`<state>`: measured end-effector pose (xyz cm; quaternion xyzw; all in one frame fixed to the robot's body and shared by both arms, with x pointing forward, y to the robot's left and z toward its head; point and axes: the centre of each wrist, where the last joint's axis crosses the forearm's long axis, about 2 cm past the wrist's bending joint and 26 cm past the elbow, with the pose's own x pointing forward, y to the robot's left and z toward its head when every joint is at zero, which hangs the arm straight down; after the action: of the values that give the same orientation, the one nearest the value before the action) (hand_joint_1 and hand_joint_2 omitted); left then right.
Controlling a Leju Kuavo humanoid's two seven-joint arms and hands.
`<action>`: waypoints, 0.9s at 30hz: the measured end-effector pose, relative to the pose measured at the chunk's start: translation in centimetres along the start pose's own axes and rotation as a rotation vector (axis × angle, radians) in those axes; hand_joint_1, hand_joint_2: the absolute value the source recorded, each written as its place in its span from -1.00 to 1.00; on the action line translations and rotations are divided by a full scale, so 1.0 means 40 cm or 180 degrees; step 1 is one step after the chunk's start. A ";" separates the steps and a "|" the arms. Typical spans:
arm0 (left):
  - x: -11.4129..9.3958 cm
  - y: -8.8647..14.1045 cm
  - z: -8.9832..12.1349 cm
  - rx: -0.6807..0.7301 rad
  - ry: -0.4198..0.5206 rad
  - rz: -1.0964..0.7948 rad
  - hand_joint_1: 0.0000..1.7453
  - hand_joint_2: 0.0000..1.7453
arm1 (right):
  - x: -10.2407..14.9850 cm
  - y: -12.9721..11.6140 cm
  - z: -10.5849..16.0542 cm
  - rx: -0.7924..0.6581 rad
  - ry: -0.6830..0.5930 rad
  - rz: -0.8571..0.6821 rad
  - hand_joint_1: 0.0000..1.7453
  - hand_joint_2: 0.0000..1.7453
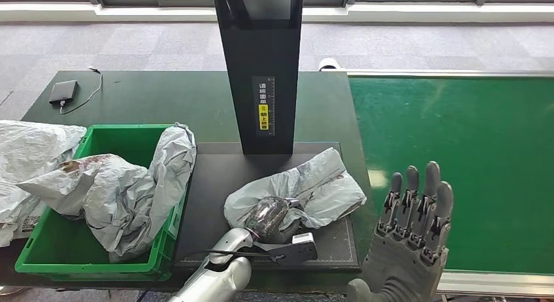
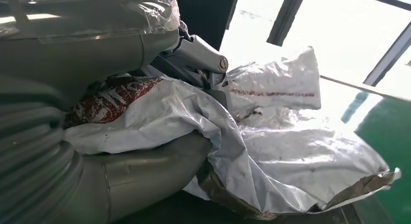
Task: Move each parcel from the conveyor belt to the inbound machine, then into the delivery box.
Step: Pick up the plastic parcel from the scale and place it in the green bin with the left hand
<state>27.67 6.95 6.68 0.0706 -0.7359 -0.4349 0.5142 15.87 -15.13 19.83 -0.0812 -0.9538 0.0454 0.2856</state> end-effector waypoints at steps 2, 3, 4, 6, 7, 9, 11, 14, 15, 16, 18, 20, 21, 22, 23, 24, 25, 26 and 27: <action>0.000 0.009 0.004 0.0172 -0.0023 0.0029 1.00 1.00 | 0.000 0.000 -0.001 -0.0026 -0.0013 -0.0027 -1.00 1.00; 0.000 0.016 0.008 0.0301 -0.0041 0.0046 1.00 1.00 | -0.001 0.000 -0.002 -0.0042 -0.0021 -0.0046 -1.00 1.00; 0.000 0.025 0.012 0.0452 -0.0065 0.0067 1.00 1.00 | -0.001 0.000 -0.002 -0.0059 -0.0030 -0.0066 -1.00 1.00; 0.002 0.051 0.026 0.0817 -0.0136 0.0125 1.00 1.00 | -0.004 0.001 -0.005 -0.0097 -0.0056 -0.0113 -1.00 1.00; 0.005 0.071 0.037 0.1051 -0.0196 0.0148 1.00 1.00 | -0.006 0.002 -0.007 -0.0120 -0.0071 -0.0140 -1.00 1.00; 0.011 0.119 0.064 0.1533 -0.0328 0.0156 1.00 1.00 | -0.014 0.005 -0.010 -0.0175 -0.0079 -0.0182 -1.00 1.00; 0.017 0.161 0.093 0.1901 -0.0415 0.0129 1.00 1.00 | -0.023 0.007 -0.011 -0.0216 -0.0064 -0.0194 -1.00 1.00; 0.027 0.202 0.132 0.2212 -0.0465 0.0081 1.00 1.00 | -0.033 0.011 -0.012 -0.0224 -0.0052 -0.0189 -1.00 1.00; 0.030 0.211 0.141 0.2276 -0.0472 0.0068 1.00 1.00 | -0.036 0.012 -0.012 -0.0222 -0.0048 -0.0188 -1.00 1.00; 0.032 0.219 0.147 0.2327 -0.0479 0.0058 1.00 1.00 | -0.038 0.012 -0.011 -0.0218 -0.0043 -0.0186 -1.00 1.00; 0.034 0.228 0.156 0.2392 -0.0485 0.0041 1.00 1.00 | -0.041 0.013 -0.010 -0.0211 -0.0037 -0.0180 -1.00 1.00; 0.036 0.235 0.162 0.2458 -0.0504 0.0034 1.00 1.00 | -0.044 0.014 -0.009 -0.0212 -0.0033 -0.0172 -1.00 1.00; 0.037 0.240 0.167 0.2533 -0.0521 0.0052 1.00 1.00 | -0.045 0.015 -0.009 -0.0220 -0.0030 -0.0170 -1.00 1.00; 0.036 0.244 0.175 0.2661 -0.0550 0.0073 1.00 1.00 | -0.048 0.016 -0.009 -0.0244 -0.0020 -0.0170 -1.00 1.00; 0.036 0.252 0.188 0.2858 -0.0583 0.0106 1.00 1.00 | -0.052 0.019 -0.007 -0.0280 -0.0001 -0.0173 -1.00 1.00; 0.035 0.265 0.204 0.3100 -0.0612 0.0134 1.00 1.00 | -0.058 0.022 -0.003 -0.0337 0.0036 -0.0180 -1.00 1.00; 0.037 0.281 0.220 0.3347 -0.0640 0.0148 1.00 1.00 | -0.064 0.025 0.002 -0.0395 0.0083 -0.0184 -1.00 1.00; 0.038 0.298 0.235 0.3565 -0.0649 0.0179 1.00 1.00 | -0.069 0.029 0.008 -0.0435 0.0134 -0.0193 -1.00 1.00; 0.040 0.314 0.249 0.3730 -0.0652 0.0204 1.00 1.00 | -0.073 0.032 0.015 -0.0455 0.0178 -0.0206 -1.00 1.00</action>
<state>23.11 19.38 15.82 0.2780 -0.9009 0.0547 0.3287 18.09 -14.43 17.60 -0.0718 -0.9484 -0.0344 0.3069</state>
